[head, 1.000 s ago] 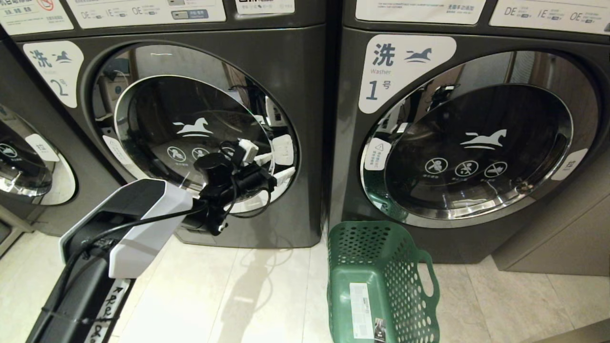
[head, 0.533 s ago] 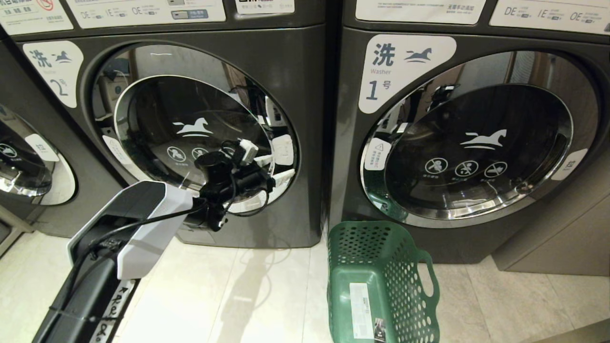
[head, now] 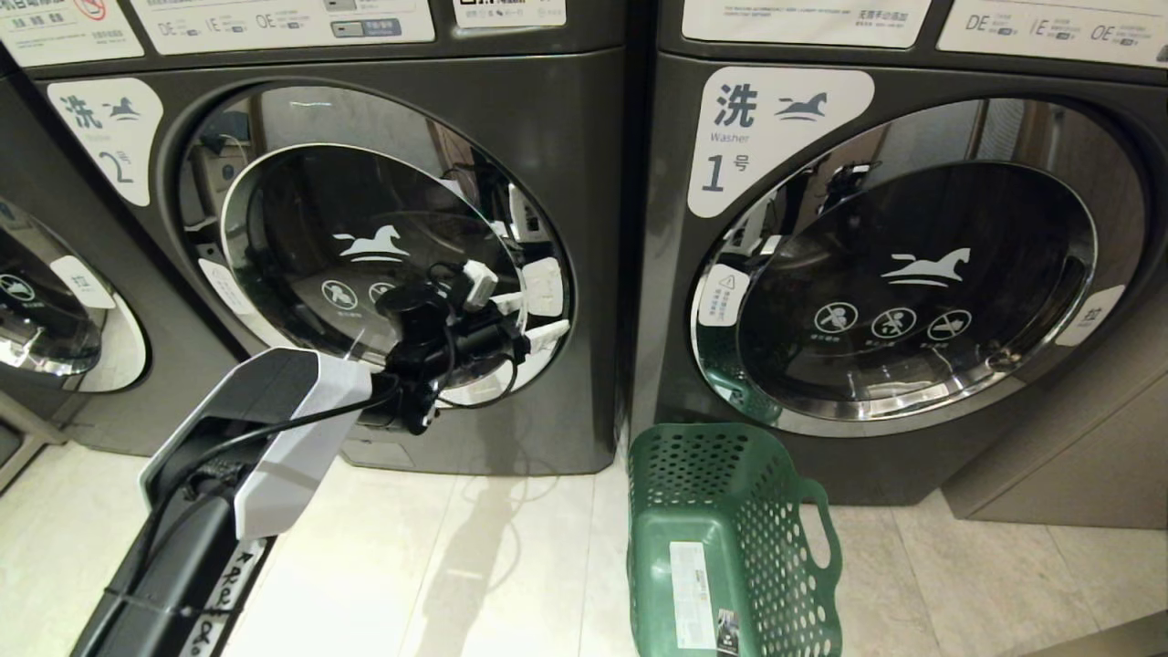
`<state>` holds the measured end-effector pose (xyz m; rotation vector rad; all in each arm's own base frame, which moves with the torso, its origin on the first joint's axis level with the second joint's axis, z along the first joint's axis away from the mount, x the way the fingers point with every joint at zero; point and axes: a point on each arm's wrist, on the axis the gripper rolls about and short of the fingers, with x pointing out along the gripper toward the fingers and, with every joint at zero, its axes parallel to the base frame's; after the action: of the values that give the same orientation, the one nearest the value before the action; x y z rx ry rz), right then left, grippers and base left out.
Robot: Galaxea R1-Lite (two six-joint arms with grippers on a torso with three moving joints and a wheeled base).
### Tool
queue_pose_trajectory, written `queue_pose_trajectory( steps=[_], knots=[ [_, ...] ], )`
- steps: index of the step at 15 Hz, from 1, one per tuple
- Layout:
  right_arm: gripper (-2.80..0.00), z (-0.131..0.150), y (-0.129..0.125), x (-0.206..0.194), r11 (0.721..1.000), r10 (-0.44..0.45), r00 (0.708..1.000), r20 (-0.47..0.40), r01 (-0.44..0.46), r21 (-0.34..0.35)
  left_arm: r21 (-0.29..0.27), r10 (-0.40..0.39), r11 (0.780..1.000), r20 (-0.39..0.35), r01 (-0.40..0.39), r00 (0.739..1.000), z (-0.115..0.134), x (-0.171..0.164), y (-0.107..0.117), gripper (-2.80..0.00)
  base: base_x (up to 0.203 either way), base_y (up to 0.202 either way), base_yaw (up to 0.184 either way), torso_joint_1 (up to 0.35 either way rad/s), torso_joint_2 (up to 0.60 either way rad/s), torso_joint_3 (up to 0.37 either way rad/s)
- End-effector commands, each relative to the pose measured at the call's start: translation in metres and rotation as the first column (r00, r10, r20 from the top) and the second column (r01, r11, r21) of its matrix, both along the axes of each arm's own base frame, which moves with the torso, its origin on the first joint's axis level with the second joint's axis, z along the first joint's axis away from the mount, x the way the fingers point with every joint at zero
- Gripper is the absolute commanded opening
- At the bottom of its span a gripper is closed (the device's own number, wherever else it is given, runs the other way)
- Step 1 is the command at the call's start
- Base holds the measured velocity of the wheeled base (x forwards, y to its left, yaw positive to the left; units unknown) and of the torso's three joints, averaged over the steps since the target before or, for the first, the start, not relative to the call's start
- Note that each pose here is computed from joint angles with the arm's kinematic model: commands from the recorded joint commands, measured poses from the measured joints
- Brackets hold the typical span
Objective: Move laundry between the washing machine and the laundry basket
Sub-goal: Open the lid of the washing machine
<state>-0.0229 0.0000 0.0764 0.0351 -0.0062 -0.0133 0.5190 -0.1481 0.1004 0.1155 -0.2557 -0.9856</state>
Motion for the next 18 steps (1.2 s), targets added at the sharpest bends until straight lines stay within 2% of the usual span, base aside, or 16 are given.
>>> queue_pose_trajectory(
  steps=[1, 8, 12, 15, 16, 18],
  knots=[
    [-2.80, 0.000, 0.000, 0.000, 1.000, 0.000, 1.000, -0.001, 0.000, 0.000, -0.001, -0.007, 1.000, 0.010, 0.007, 1.000, 0.001, 0.000, -0.002, 0.00, 0.000, 0.000, 0.000, 0.000, 0.00, 0.000],
    [-2.80, 0.000, 0.000, 0.000, 1.000, 0.000, 1.000, -0.001, 0.000, 0.000, 0.014, -0.086, 0.996, 0.019, 0.085, 0.996, 0.003, -0.003, -0.004, 0.00, 0.000, 0.000, 0.000, 0.000, 0.00, 0.000],
    [-2.80, 0.000, 0.000, 0.000, 1.000, 0.000, 1.000, -0.001, 0.000, 0.000, 0.027, -0.166, 0.986, 0.020, 0.166, 0.986, 0.007, -0.005, -0.005, 0.00, 0.000, 0.000, 0.000, 0.000, 0.00, 0.000],
    [-2.80, 0.000, 0.000, 0.000, 1.000, 0.001, 1.000, -0.001, -0.001, 0.000, 0.028, -0.191, 0.981, 0.017, 0.191, 0.981, 0.007, -0.007, -0.010, 0.00, 0.000, 0.000, 0.000, 0.000, 0.00, 0.000],
    [-2.80, 0.000, 0.000, 0.000, 1.000, 0.000, 1.000, -0.001, 0.000, 0.000, 0.031, -0.207, 0.978, 0.019, 0.206, 0.978, 0.007, -0.008, -0.013, 0.00, 0.000, 0.000, 0.000, 0.000, 0.00, 0.000],
    [-2.80, 0.000, 0.000, 0.000, 1.000, 0.000, 1.000, -0.001, 0.000, 0.000, 0.050, -0.286, 0.957, 0.022, 0.285, 0.958, 0.006, -0.011, -0.017, 0.00, 0.000, 0.000, 0.000, 0.000, 0.00, 0.000]
  ],
)
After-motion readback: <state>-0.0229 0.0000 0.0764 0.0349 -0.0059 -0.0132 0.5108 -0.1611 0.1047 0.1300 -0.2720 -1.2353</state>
